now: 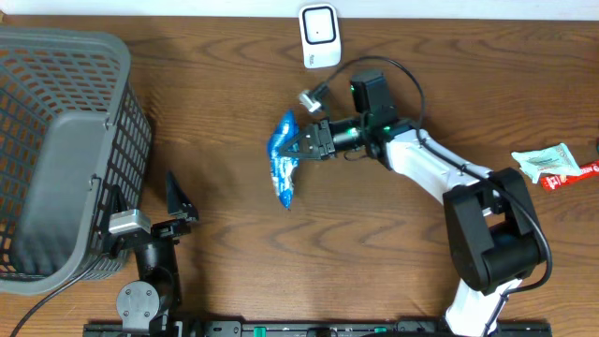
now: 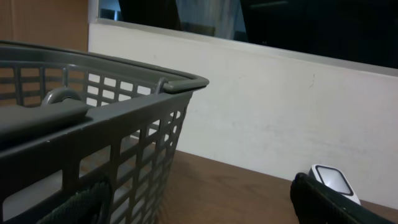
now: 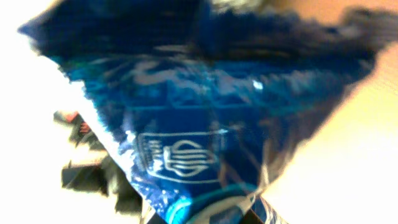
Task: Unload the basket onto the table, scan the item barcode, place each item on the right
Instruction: 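Lift the Oreo pack and turn it upright, then carry the Oreo pack up and hold it at the scanner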
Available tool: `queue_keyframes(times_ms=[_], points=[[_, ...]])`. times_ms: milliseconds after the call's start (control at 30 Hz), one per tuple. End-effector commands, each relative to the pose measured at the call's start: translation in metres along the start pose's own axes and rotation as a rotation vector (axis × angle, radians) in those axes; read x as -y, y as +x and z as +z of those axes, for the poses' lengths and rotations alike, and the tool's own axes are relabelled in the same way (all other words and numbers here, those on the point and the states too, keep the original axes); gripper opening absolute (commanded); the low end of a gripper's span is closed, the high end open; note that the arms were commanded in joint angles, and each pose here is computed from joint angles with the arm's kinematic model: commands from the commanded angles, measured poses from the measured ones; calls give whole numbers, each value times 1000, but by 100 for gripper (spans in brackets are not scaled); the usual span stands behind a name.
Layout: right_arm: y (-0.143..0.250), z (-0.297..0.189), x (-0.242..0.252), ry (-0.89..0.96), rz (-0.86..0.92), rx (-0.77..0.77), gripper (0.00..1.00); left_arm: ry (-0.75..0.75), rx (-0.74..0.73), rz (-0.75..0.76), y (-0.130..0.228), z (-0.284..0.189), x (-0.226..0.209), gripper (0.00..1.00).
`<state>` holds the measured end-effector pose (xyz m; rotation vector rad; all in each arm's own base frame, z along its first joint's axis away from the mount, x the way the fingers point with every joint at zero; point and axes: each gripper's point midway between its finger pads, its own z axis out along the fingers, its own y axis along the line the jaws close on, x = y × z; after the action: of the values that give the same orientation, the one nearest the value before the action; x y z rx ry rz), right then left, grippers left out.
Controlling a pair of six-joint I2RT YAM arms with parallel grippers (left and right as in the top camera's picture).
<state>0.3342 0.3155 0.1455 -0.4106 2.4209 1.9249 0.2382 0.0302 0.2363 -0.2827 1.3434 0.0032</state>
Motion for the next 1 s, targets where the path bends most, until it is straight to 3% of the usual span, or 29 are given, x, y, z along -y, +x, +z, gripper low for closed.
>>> queue_keyframes(times_ms=[0,133,367,433,600,800,967], points=[[-23,-17,39,254,52,169,1,3,8,-10,-2,0,0,92],[-19,-23,37,244,172,173,1,3,8,-10,-2,0,0,92],[-26,-48,12,184,606,279,1,3,8,-10,-2,0,0,92],[-30,-57,9,146,817,326,2,3,8,-10,-2,0,0,92],[-64,-79,16,70,1087,537,2,3,8,-10,-2,0,0,92],[-108,-99,12,-51,1140,784,2,3,8,-10,-2,0,0,92],[-140,-130,12,-98,1069,1025,2,3,8,-10,-2,0,0,92]])
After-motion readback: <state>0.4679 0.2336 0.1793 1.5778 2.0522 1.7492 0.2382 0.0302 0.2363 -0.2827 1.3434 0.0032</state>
